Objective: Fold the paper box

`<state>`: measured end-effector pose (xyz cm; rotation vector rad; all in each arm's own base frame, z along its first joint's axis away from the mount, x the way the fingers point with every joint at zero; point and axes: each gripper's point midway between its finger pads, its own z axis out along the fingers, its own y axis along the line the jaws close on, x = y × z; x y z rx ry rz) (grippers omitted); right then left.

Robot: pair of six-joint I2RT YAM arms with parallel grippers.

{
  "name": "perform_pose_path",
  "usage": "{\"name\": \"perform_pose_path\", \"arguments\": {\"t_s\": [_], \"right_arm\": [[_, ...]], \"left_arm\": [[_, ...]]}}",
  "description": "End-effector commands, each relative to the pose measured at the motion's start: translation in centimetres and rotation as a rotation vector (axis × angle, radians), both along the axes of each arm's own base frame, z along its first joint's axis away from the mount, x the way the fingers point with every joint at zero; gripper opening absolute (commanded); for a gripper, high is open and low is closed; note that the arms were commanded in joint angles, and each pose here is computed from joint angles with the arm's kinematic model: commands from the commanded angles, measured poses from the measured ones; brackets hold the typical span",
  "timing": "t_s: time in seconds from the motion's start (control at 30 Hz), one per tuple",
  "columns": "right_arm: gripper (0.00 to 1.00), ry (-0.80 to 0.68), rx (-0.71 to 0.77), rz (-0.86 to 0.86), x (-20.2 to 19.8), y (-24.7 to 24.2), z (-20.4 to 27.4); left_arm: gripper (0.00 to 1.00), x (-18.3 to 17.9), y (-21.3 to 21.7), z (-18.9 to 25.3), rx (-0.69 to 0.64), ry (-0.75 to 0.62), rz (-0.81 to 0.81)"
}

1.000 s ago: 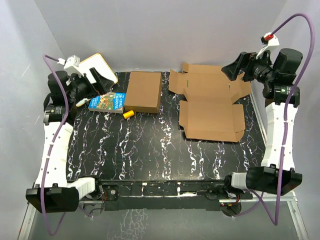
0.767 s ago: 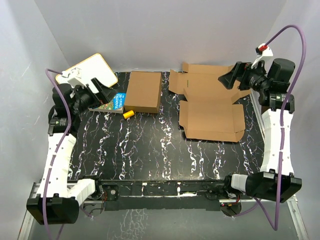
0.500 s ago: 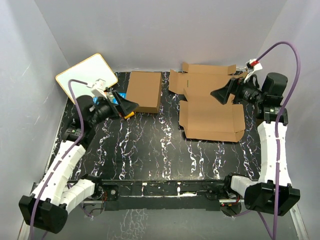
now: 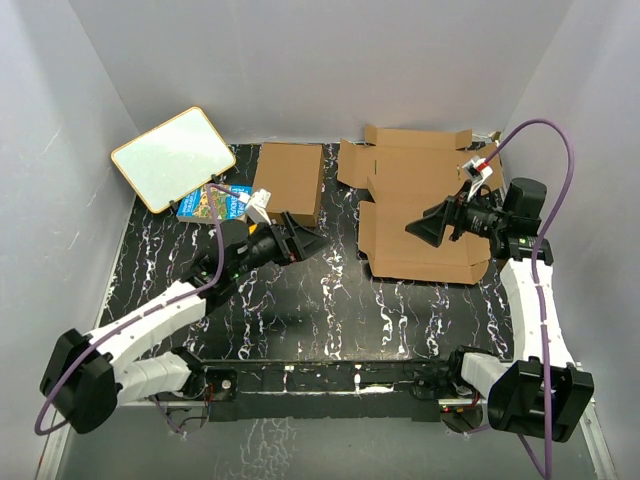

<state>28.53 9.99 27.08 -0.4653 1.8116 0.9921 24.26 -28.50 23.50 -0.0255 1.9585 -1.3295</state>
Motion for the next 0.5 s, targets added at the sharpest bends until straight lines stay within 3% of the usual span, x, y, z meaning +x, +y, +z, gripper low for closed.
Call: {"name": "perform_pose_path", "arguments": {"t_s": [0.0, 0.47], "right_arm": [[0.98, -0.161, -0.050, 0.060, -0.6, 0.4, 0.9], [0.99, -0.134, -0.050, 0.056, 0.3, -1.0, -1.3]], "left_arm": [[0.93, 1.3, -1.7, 2.6, -0.096, -0.060, 0.032], [0.93, 4.4, -3.7, 1.3, 0.006, -0.111, 0.048]]}}
